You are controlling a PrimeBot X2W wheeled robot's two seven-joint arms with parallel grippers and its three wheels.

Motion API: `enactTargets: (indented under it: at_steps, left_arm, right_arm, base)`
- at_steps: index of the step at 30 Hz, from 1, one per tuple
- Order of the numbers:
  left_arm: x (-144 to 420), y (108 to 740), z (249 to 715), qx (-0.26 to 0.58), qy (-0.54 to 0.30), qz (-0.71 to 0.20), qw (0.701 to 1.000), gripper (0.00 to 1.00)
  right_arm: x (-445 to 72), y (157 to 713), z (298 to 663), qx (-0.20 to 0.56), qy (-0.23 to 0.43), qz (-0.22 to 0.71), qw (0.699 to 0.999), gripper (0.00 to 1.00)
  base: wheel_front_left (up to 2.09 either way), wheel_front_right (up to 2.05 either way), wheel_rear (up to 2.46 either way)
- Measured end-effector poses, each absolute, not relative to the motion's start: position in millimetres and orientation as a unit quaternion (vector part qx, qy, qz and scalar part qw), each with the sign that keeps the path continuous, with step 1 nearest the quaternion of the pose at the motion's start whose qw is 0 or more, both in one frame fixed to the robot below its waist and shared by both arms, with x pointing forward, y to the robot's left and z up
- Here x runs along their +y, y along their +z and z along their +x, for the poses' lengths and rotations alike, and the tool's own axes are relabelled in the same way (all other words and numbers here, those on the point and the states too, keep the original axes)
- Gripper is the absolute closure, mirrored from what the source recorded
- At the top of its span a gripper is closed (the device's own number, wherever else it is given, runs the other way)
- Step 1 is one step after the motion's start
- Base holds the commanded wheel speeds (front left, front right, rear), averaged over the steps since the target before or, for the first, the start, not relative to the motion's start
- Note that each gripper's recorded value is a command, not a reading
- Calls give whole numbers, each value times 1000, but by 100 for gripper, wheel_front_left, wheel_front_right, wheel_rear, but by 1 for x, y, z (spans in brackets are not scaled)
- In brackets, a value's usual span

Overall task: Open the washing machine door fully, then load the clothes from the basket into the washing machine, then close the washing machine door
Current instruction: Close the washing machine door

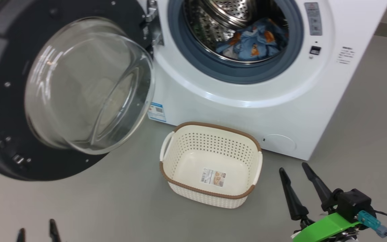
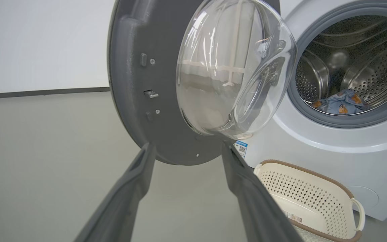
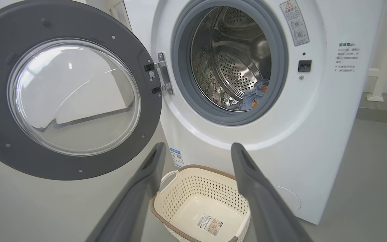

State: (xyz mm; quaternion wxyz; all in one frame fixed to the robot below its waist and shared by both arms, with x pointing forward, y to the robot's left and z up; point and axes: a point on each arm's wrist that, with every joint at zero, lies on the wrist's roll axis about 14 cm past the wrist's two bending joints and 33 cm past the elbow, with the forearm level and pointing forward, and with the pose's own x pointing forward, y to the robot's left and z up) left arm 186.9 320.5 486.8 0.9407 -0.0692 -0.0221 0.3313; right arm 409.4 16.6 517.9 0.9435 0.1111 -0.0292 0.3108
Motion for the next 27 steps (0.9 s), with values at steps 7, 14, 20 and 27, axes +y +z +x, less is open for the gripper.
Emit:
enactTargets:
  at_steps: [7,14,20,27]
  left_arm:
    - [349,497,157,-37,400,-62,914,0]
    - [367,498,128,-28,458,-52,887,0]
    - [371,497,117,-25,476,-54,878,0]
    - [368,497,120,-29,471,-60,879,0]
  right_arm:
    - [45,513,406,-20,355,103,929,0]
    - [65,513,413,-23,389,92,916,0]
    - [74,515,413,-24,403,90,910,0]
    - [73,515,413,-21,403,92,910,0]
  base:
    - [0,0,0]
    - [0,0,0]
    - [0,0,0]
    - [0,0,0]
